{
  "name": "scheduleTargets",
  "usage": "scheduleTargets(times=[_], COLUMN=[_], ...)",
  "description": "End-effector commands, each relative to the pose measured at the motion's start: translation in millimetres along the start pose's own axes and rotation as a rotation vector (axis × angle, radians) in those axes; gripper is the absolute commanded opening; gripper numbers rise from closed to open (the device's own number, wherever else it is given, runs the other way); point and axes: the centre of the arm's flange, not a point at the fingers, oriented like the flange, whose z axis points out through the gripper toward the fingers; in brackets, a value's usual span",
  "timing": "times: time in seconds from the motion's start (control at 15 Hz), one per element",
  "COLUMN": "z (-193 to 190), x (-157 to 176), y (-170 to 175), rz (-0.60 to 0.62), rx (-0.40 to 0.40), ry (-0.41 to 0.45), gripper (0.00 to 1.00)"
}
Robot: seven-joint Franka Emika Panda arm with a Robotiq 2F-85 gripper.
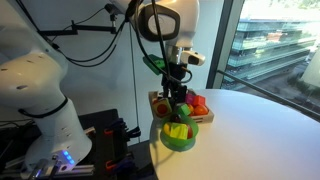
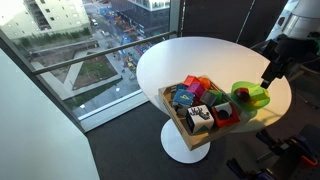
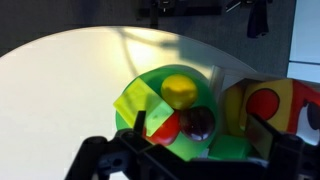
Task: Put the yellow block on the table
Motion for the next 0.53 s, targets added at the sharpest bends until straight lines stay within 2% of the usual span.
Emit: scheduleTargets(times=[0.0,0.47], z=[4,26], x=[4,11], y=[11,32], rz=[-0.035,-0.151], rx=[-0.01,-0.011], ry=[0.03,0.075], gripper=[1.0,1.0])
